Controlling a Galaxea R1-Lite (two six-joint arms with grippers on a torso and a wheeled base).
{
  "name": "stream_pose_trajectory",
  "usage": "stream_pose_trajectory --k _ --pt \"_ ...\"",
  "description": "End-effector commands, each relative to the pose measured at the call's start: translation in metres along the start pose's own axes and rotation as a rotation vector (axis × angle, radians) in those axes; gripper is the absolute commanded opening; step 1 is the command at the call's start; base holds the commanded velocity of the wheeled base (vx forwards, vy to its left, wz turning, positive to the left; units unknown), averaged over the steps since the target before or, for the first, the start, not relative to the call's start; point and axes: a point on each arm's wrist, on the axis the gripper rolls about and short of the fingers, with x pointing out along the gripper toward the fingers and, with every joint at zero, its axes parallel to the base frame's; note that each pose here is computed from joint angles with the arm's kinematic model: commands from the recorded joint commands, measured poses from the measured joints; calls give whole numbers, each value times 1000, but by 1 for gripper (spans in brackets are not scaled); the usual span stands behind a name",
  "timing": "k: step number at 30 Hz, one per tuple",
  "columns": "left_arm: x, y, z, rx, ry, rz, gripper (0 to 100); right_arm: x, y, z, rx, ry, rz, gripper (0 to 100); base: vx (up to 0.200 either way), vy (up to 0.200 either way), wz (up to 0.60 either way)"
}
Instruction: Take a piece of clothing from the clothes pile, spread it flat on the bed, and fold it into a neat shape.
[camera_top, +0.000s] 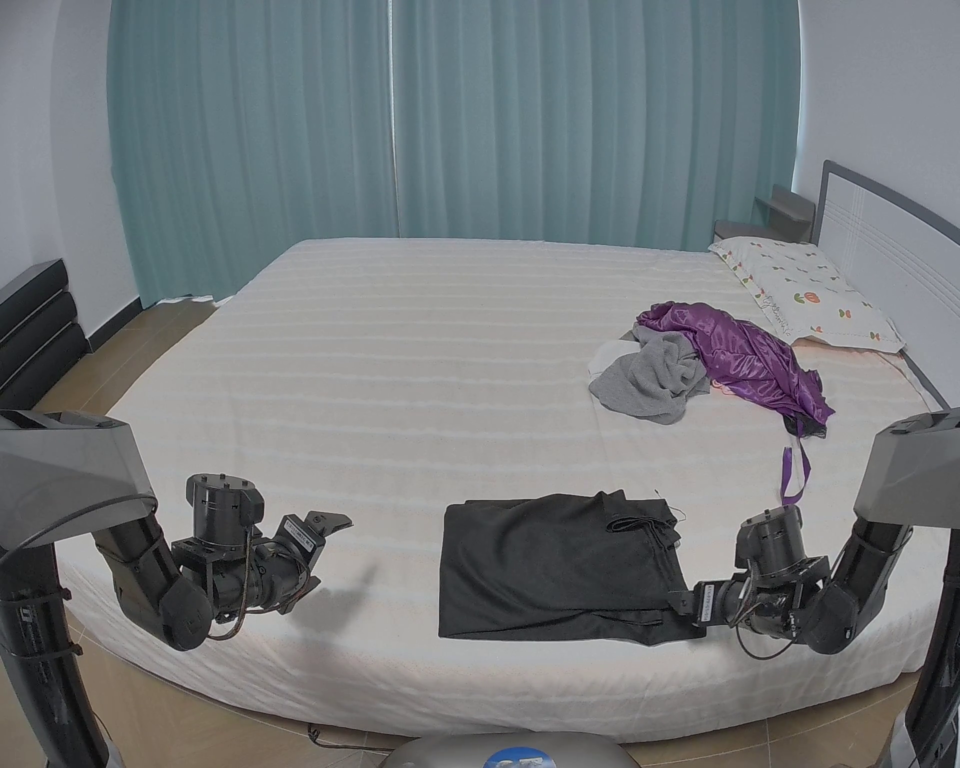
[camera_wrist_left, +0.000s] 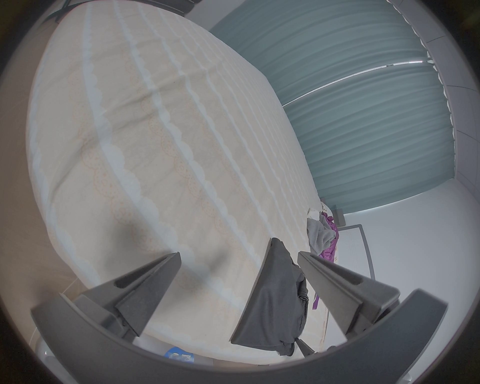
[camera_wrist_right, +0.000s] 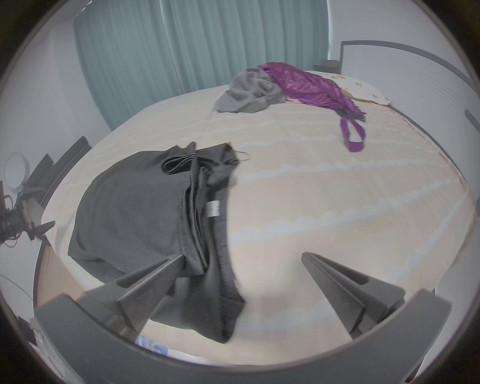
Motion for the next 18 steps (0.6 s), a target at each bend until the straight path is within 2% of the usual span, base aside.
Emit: stream_pose_trajectory --k 1,6,11,12,14,15,18 --pt "-1 3 -1 -1 -1 0 100 -14 -13 6 26 -27 -19 100 0 0 0" --pt "-1 3 -1 0 -3 -4 100 -25 -10 14 22 -63 2 100 0 0 0" --pt "1 4 -2 4 -1 -3 100 -21 -5 30 70 -111 65 100 0 0 0" --pt "1 4 -2 4 -2 -4 100 -20 -3 31 118 -92 137 100 0 0 0" --pt "1 4 -2 4 -2 -4 100 -20 0 31 152 -64 207 100 0 0 0" --pt "1 4 -2 4 -1 -3 100 -18 1 31 177 -36 272 100 0 0 0" --pt "1 4 -2 4 -1 -3 100 -12 2 31 204 7 340 100 0 0 0"
